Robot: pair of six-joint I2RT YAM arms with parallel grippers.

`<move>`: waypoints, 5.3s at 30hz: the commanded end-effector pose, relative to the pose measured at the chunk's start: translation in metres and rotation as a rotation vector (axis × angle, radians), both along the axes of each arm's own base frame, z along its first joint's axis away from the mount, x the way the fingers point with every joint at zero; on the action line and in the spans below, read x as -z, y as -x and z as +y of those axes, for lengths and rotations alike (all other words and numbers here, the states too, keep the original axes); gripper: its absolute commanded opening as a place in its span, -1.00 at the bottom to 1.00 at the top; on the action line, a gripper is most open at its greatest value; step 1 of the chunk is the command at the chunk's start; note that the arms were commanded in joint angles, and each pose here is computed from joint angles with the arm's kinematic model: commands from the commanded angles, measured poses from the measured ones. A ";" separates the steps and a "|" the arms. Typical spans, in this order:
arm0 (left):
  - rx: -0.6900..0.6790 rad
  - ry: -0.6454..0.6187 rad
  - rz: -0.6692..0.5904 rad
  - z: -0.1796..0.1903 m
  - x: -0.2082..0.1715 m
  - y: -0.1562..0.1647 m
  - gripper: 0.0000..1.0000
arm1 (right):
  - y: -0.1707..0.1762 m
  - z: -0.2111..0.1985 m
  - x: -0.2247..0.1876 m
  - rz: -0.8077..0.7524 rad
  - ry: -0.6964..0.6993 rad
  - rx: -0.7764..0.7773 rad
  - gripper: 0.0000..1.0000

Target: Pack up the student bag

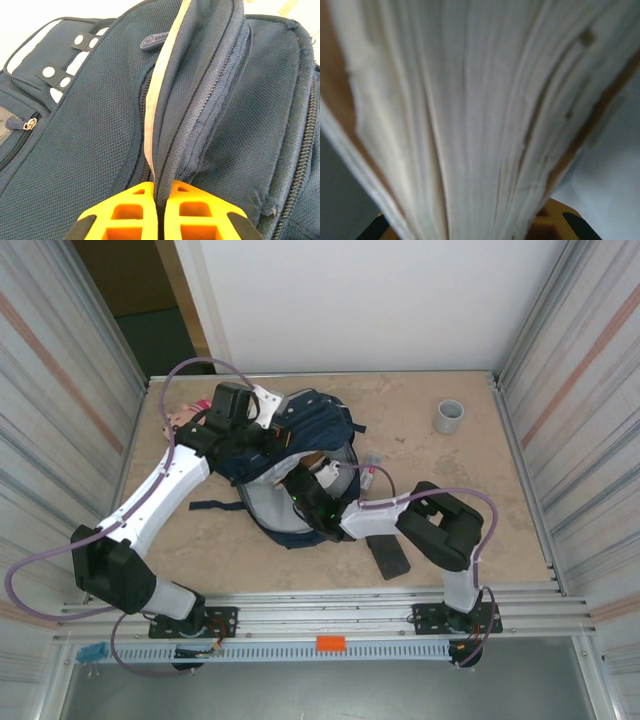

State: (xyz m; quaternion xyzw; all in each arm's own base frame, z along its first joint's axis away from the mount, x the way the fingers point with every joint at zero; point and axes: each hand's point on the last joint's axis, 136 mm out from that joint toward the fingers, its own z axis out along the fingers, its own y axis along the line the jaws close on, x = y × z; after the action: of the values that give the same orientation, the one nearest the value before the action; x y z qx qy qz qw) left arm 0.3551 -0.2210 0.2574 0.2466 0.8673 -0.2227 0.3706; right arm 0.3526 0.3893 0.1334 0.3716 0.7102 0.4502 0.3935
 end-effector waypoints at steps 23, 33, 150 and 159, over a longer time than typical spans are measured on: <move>-0.007 0.114 -0.116 0.004 -0.039 -0.007 -1.00 | -0.018 -0.030 0.074 0.281 0.052 0.151 0.49; -0.031 0.070 -0.104 0.011 -0.022 -0.011 -1.00 | 0.037 -0.048 0.038 0.238 0.134 0.019 0.53; -0.188 0.121 -0.217 0.068 0.159 0.046 0.03 | 0.099 -0.110 -0.150 -0.981 1.644 -1.405 -1.00; -0.087 0.190 -0.242 0.052 0.145 0.055 -0.68 | 0.094 -0.110 -0.144 -0.954 1.651 -1.408 -1.00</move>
State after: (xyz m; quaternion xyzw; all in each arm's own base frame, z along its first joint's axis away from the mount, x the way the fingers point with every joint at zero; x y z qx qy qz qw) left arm 0.3042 -0.1610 0.0997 0.1760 0.8218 -0.2371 0.4873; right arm 0.2468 0.2692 0.2400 -0.6824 0.6396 0.0694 0.3471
